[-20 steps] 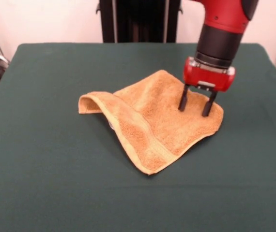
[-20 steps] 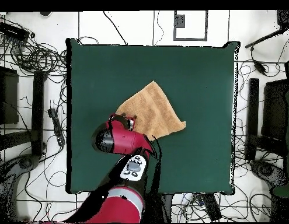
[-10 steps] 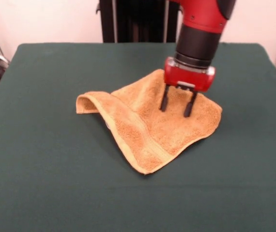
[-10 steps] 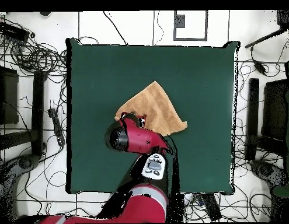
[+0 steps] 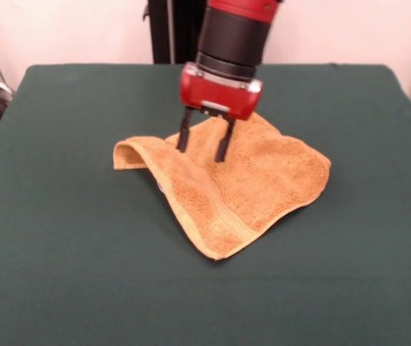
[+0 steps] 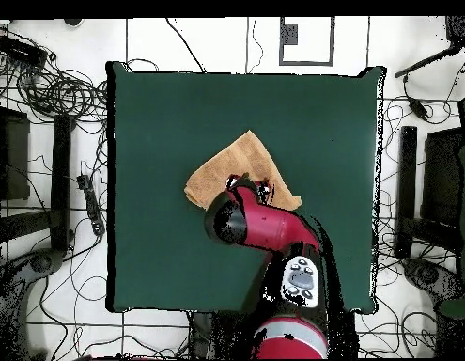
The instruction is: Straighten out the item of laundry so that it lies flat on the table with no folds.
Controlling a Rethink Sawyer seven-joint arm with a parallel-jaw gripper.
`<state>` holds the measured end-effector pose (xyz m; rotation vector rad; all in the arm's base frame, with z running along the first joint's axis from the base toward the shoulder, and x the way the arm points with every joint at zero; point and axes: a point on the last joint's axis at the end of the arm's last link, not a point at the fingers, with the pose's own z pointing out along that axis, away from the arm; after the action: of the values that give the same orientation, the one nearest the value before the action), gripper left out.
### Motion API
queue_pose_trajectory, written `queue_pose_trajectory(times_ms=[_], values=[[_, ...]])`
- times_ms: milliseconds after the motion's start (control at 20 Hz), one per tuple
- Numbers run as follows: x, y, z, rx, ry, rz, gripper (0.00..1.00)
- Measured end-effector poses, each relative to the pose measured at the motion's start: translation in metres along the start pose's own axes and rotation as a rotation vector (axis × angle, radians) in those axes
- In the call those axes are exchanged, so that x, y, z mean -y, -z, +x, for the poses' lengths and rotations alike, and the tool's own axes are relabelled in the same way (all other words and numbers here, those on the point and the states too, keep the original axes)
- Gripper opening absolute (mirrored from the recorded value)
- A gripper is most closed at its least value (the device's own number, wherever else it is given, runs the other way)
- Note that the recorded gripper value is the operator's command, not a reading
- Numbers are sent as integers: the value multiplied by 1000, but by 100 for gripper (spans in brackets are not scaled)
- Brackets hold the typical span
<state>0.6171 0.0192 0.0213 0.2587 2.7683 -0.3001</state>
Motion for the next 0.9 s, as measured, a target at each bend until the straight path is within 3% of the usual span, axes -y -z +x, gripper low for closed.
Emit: queue_pose_trajectory(times_ms=[300, 900], values=[[16, 4, -5, 14, 19, 9, 100], [14, -32, 46, -51, 110, 13, 100]])
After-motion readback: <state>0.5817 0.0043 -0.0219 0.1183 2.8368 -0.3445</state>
